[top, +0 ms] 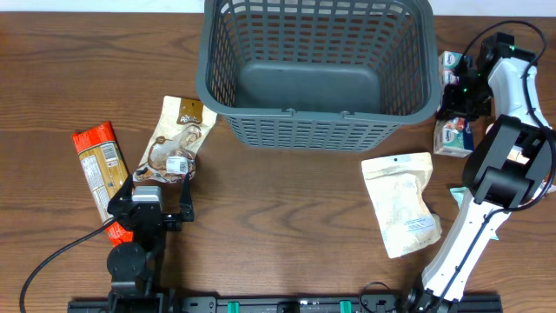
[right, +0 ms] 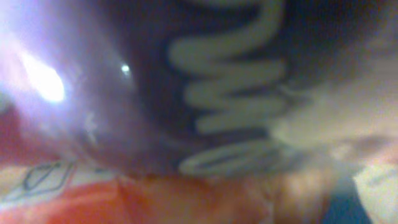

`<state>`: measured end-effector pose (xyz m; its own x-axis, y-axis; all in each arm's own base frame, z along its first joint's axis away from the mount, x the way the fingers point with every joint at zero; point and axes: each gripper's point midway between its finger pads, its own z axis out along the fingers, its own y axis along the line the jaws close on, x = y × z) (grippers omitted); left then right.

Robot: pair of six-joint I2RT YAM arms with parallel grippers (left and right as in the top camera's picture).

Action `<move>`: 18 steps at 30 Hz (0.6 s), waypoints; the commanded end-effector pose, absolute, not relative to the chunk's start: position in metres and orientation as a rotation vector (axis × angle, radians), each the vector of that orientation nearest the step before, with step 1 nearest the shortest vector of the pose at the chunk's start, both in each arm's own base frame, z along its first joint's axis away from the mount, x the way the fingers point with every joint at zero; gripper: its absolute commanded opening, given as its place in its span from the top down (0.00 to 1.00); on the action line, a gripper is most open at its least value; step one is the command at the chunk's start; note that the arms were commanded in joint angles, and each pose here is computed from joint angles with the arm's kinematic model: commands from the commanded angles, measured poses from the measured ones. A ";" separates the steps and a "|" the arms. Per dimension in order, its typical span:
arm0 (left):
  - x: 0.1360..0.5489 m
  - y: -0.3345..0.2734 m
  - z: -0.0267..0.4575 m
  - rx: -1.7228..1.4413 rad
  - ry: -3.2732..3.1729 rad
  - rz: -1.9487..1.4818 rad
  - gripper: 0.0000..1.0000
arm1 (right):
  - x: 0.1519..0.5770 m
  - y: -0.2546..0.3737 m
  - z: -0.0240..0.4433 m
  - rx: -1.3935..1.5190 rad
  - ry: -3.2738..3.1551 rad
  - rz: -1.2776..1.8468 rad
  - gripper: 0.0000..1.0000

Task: Pack container
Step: 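Carry the tissue strip into the grey basket and release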

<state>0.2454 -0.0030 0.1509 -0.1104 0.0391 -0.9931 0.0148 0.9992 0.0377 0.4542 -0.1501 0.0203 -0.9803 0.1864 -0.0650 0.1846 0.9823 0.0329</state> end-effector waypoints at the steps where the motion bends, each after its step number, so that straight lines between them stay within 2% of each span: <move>1: 0.244 -0.003 0.135 0.036 1.735 0.019 0.01 | 0.488 -0.153 0.119 0.262 2.813 -0.005 0.99; 5: 0.244 -0.003 0.135 0.035 1.735 0.020 0.02 | 0.497 -0.156 0.216 0.255 2.587 -0.070 0.99; 10: 0.244 -0.003 0.135 0.036 1.735 0.019 0.01 | 0.484 -0.139 0.324 0.179 2.350 -0.101 0.99; 18: 0.244 -0.003 0.135 0.036 1.735 0.019 0.01 | 0.451 -0.006 0.403 -0.554 2.111 -0.001 0.99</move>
